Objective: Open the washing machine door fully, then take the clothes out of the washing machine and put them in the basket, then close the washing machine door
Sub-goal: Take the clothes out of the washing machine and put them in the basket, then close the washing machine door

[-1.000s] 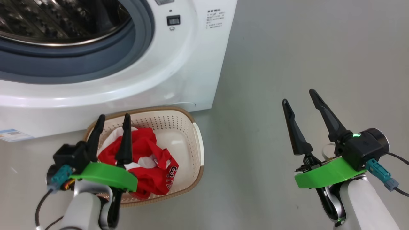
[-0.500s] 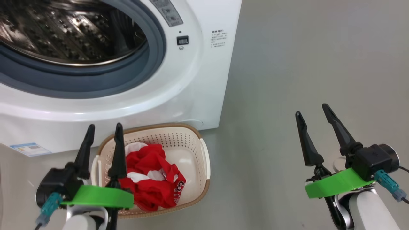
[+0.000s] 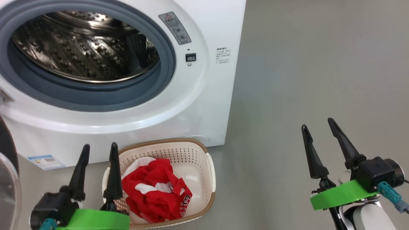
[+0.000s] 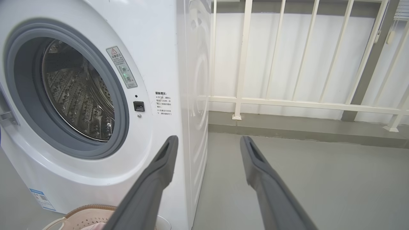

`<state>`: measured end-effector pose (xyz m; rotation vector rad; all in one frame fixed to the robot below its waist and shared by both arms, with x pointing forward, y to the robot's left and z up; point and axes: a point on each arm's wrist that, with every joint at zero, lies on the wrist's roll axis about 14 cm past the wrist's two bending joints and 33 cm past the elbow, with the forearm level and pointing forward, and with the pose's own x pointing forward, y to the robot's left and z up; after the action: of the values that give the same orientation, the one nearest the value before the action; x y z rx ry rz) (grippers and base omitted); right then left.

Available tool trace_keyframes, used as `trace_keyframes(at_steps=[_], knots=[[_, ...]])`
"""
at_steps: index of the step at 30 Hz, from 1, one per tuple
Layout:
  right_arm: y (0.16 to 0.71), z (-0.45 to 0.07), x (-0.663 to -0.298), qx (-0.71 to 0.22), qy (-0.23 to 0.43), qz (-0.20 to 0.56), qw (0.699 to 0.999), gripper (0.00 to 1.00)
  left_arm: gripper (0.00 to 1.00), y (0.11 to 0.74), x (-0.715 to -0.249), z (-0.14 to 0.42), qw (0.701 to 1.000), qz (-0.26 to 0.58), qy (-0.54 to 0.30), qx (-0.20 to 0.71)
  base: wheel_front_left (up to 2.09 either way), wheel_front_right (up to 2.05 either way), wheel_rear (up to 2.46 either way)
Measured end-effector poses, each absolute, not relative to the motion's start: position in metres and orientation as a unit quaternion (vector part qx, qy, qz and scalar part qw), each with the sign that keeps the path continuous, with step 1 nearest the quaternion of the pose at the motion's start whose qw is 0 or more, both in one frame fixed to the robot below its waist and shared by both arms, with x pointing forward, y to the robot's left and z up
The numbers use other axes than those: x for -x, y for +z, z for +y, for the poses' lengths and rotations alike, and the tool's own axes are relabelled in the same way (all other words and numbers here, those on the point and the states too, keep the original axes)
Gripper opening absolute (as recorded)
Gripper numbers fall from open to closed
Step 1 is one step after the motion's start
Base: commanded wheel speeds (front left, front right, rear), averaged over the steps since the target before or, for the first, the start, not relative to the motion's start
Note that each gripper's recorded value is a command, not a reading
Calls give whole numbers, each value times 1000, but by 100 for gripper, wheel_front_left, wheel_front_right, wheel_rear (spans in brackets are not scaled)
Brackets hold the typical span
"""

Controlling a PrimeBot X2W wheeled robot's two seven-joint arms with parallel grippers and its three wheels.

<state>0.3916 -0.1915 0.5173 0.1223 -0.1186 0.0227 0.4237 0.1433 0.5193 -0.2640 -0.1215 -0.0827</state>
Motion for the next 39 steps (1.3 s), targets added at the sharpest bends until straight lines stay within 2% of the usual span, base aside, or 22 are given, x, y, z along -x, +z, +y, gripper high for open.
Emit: trace_keyframes(at_steps=[14, 26, 39], knots=[[523, -195, -371, -58, 5, -68, 996, 100, 100, 519, -396, 159, 992, -60, -22, 112, 0, 0, 0], [525, -194, -366, -57, 6, -70, 996, 100, 100, 525, -392, 162, 992, -67, -16, 106, -17, 14, 2], [526, -192, -364, -58, 9, -72, 996, 100, 100, 525, -386, 161, 992, -67, -19, 107, -142, 142, 0]])
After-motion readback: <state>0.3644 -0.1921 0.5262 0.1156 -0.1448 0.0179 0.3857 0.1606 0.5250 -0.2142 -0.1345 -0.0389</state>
